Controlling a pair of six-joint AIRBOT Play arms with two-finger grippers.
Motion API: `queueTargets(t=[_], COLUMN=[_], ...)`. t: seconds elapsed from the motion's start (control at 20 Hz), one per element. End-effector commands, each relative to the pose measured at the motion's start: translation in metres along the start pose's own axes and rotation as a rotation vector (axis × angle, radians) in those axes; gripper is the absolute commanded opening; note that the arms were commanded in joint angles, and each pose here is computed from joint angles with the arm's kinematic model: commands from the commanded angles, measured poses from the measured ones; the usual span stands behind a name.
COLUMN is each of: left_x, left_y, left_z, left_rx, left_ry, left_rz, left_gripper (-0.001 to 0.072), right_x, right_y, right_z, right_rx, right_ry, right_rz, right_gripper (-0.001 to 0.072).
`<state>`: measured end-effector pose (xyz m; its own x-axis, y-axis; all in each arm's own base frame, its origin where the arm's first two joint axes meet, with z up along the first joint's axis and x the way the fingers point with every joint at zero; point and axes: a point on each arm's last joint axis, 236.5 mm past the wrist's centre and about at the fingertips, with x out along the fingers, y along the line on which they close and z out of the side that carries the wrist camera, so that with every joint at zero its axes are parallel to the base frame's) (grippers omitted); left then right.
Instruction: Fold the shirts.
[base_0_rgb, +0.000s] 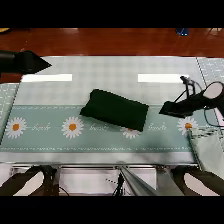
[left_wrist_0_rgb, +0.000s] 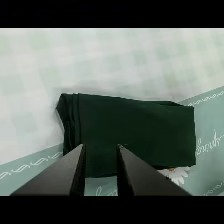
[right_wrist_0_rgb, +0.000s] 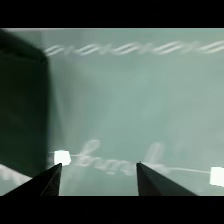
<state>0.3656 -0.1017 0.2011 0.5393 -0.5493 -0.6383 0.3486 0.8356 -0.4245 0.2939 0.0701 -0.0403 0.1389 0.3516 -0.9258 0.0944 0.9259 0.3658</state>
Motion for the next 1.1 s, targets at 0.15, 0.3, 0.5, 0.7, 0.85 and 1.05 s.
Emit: queueTargets(t=[0.15, 0.3, 0.5, 0.7, 0.85, 1.05], left_x=[0.000, 0.000, 0.000, 0.002, 0.011, 0.036], left_y=[0.003, 0.003, 0.002, 0.004, 0.013, 0.031], left_z=[-0.001, -0.001, -0.001, -0.001, 0.000, -0.005], left_rx=[0.002, 0.001, -0.018, -0.021, -0.038, -0.084], left_ry=[0.004, 0.003, 0.004, 0.007, 0.013, 0.063], left_rz=[0.011, 0.010, 0.010, 0.011, 0.014, 0.012], left_gripper=[0.0257, 0.0257, 0.0257, 0.0257, 0.0256, 0.0250], right_x=[0.073, 0.097, 0.082, -0.032, -0.144, -0.255], right_y=[0.061, 0.091, 0.116, 0.112, 0.067, -0.008], right_z=[-0.023, -0.024, -0.005, 0.030, 0.051, 0.027], right_rx=[0.121, 0.105, 0.053, -0.142, -0.137, 0.001], right_ry=[-0.019, -0.038, -0.115, -0.296, -0.541, -0.734], right_rz=[0.241, 0.265, 0.310, 0.272, 0.107, -0.150], right_gripper=[0.0555, 0.0549, 0.0024, 0.0023, 0.0023, 0.0022])
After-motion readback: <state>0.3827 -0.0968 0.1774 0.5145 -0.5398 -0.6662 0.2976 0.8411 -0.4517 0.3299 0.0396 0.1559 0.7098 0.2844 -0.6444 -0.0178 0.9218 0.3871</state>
